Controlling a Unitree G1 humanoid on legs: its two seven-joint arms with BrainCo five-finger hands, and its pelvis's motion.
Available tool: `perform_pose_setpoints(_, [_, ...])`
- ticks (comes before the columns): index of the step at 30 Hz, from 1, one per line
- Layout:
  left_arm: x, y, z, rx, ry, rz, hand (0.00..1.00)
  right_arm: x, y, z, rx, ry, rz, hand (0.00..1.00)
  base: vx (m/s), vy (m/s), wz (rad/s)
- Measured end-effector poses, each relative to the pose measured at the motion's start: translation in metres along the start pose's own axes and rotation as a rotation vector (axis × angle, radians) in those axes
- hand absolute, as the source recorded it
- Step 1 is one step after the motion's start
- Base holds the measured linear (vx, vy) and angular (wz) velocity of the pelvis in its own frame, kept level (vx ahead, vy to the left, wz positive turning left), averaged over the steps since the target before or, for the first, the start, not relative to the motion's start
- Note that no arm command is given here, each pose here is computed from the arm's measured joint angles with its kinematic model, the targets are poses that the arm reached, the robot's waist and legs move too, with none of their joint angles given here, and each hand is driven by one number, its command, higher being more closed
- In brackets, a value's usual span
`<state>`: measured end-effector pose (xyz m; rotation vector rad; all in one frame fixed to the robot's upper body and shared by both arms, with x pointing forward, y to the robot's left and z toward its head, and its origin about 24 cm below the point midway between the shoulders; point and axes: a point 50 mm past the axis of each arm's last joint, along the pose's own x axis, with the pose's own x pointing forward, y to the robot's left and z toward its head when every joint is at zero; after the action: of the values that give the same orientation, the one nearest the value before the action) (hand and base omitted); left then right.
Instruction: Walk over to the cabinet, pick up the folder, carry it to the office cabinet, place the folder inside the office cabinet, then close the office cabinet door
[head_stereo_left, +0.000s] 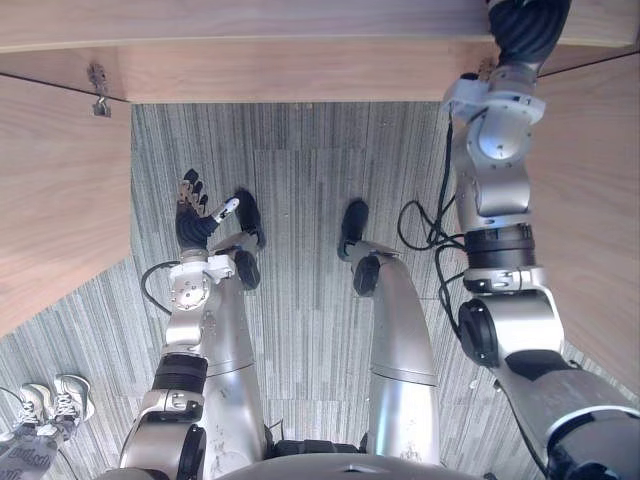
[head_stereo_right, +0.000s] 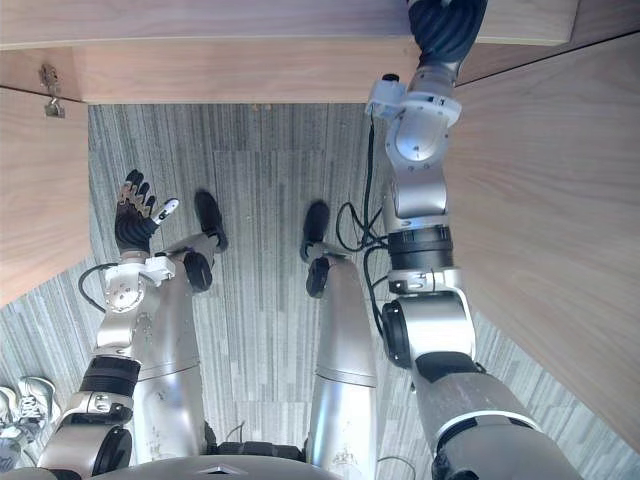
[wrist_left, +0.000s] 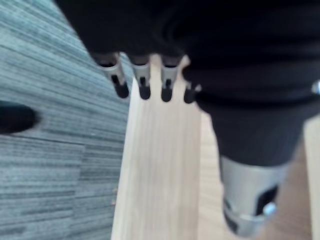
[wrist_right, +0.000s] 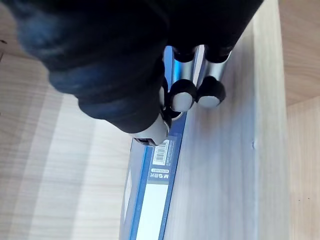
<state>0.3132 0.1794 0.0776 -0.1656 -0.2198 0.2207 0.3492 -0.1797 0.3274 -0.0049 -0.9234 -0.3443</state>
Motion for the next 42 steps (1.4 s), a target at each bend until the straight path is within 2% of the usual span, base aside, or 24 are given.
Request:
perform_pose_setpoints(13, [-0.001, 0.006, -0.010, 0.033, 0.040, 0.011, 0.00, 0.043, 0.014, 0.028, -0.046, -0.070, 0.049, 1.00, -0.02, -0.012, 0.08])
perform_pose_setpoints(30, [-0.003, 0.002, -0.014, -0.003, 0.060, 0.009, 0.00, 0.051, 0.010, 0.031, 0.016, -0.037, 0.033, 1.00, -0.02, -0.023, 0.08])
perform_pose_setpoints(35, [-0.003, 0.002, -0.013, -0.005, 0.059, 0.008, 0.00, 0.042, 0.008, 0.026, 0.025, -0.034, 0.046, 1.00, -0.04, -0.018, -0.06])
perform_pose_setpoints(42, [-0.001, -0.004, -0.006, -0.011, 0.033, -0.006, 0.00, -0.009, 0.006, 0.016, 0.116, -0.049, 0.079, 1.00, -0.03, 0.006, -0.08])
